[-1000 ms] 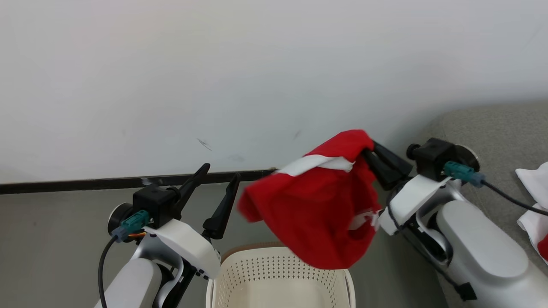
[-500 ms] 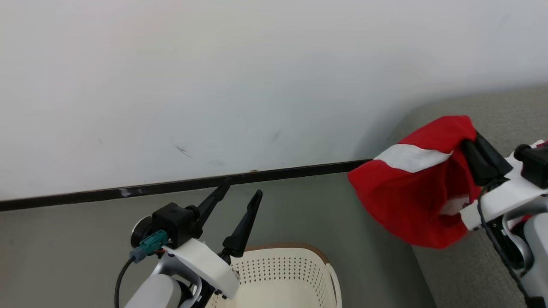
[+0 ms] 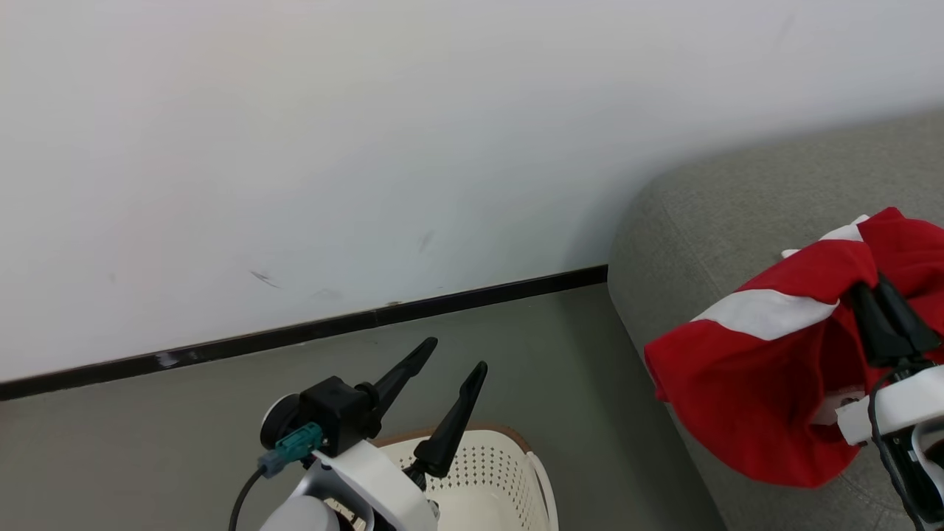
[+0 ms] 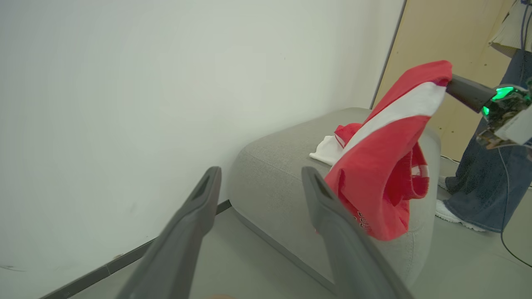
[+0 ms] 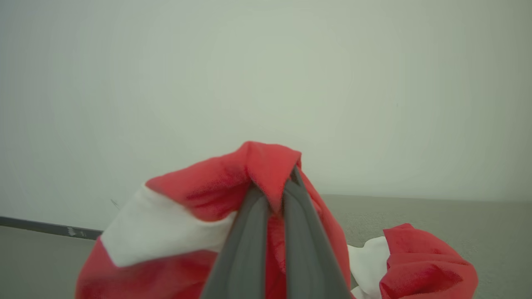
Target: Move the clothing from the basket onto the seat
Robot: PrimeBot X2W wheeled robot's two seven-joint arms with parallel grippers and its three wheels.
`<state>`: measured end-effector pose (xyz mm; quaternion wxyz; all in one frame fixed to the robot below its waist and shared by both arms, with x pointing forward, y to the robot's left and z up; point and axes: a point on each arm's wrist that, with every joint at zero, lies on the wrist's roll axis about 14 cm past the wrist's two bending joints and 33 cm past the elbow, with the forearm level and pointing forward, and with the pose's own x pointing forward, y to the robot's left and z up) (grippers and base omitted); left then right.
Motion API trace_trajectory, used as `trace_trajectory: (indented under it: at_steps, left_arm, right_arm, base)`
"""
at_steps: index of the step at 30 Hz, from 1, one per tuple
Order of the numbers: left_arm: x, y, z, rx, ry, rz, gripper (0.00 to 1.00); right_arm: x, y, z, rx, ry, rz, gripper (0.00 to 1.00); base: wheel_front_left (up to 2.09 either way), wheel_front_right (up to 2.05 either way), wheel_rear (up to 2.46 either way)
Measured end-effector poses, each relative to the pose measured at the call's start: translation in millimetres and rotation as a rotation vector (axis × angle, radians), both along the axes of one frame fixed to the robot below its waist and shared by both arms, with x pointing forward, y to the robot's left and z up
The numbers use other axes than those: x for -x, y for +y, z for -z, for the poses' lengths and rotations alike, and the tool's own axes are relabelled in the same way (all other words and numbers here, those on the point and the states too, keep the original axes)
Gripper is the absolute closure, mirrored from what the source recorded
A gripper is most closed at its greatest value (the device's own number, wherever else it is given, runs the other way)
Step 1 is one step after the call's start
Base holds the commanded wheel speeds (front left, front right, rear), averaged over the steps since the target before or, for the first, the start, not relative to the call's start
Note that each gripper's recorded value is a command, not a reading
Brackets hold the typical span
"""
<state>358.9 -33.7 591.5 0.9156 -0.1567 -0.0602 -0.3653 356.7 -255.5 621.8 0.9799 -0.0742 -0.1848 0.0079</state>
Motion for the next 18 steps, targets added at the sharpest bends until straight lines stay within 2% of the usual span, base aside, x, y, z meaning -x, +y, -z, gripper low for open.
trace_trajectory:
  at_steps: [10, 18]
  left_arm:
    - [21, -40, 15, -0.002, 0.042, 0.129, 0.0]
    - [38, -71, 18, 0.006, 0.05, 0.242, 0.0]
  right_arm:
    - [45, -43, 11, 0.005, 0.012, 0.158, 1.0]
    - [74, -56, 10, 0.001, 0.006, 0.233, 1.0]
  base:
    - [0.0, 0.0, 0.0]
    - [0.0, 0.0, 0.0]
